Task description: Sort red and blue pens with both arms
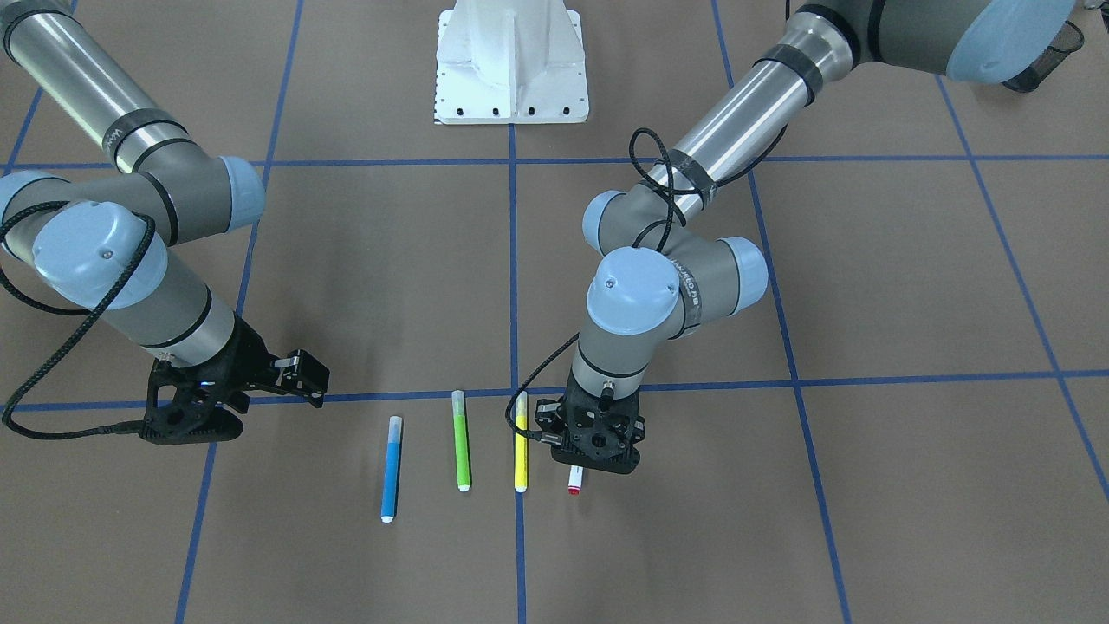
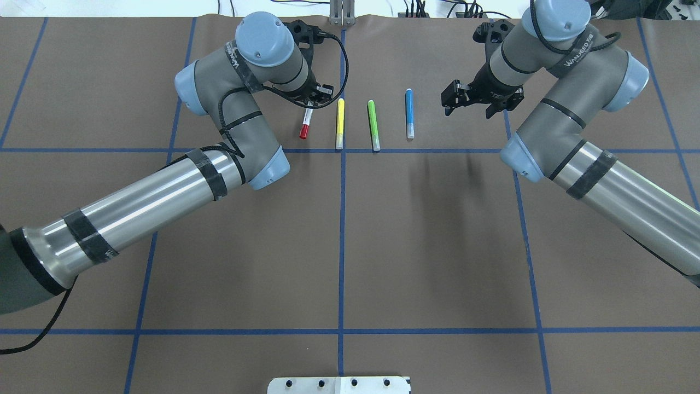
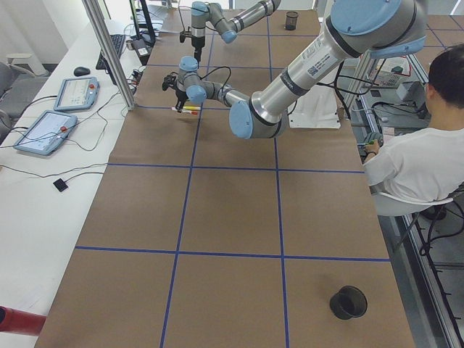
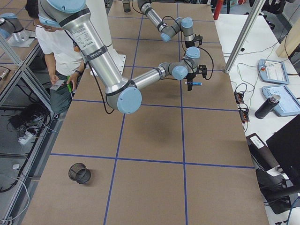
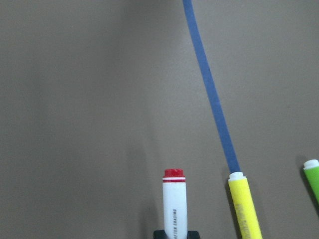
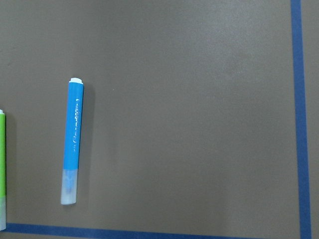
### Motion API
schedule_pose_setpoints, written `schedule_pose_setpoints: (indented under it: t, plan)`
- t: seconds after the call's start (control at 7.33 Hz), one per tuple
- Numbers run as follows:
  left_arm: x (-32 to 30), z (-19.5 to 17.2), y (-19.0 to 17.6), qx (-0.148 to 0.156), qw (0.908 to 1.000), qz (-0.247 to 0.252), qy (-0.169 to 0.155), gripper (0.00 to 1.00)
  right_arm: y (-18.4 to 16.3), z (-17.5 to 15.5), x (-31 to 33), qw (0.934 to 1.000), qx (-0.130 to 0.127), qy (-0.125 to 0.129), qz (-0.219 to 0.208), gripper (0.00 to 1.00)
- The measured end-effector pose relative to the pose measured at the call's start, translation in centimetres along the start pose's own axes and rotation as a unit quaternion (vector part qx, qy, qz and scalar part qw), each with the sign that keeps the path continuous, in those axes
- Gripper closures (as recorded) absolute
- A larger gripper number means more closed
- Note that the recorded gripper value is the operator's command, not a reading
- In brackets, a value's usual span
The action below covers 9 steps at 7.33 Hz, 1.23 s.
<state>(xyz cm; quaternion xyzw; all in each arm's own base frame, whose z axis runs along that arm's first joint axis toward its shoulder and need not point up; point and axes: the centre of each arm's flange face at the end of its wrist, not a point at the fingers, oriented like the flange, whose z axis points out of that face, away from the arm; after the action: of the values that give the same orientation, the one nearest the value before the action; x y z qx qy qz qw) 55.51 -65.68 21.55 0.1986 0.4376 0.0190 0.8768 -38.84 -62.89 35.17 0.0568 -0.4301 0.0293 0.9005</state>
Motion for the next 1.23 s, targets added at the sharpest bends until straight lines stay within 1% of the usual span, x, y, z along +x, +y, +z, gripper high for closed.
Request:
schedule_pose_setpoints:
  t: [0.14,0.27,0.41,0.68,0.82,0.95,1.09,1.23]
  plan:
    - [-1.2,-2.0,0.2,0.009,0.9999,-0.004,0.006,1.0,-0.3,0.1,-0.5,1.0,0.003,0.001,0.001,0.01]
    - [-3.5,-4.1,1.4,0.013,0.9998,-0.007,0.01,1.0,-0.6,0.1,-1.3,0.9999,0.009,0.004,0.004,0.01]
    - [-7.1,-6.4,3.7,0.014,0.9997,-0.009,0.015,1.0,-0.8,0.2,-2.1,0.9998,0.016,0.007,0.006,0.01]
    - [-17.8,-12.6,11.1,0.009,0.9996,-0.019,0.018,1.0,-1.7,0.6,-3.3,0.9994,0.028,0.016,0.008,0.01]
    - [-23.2,-15.9,14.9,0.006,0.9994,-0.032,0.01,1.0,-2.2,0.9,-3.9,0.9991,0.035,0.023,0.008,0.01]
    - [-28.7,-19.1,18.4,0.01,0.9988,-0.048,-0.002,1.0,-2.5,1.2,-4.1,0.9987,0.041,0.03,0.009,0.01]
    - [-34.7,-21.9,21.7,0.017,0.9976,-0.067,-0.007,1.0,-2.8,1.4,-4.2,0.9983,0.045,0.035,0.009,0.01]
    - [-41.2,-24.2,25.4,0.026,0.9959,-0.087,0.0,1.0,-3.0,1.4,-4.4,0.9981,0.049,0.037,0.009,0.01]
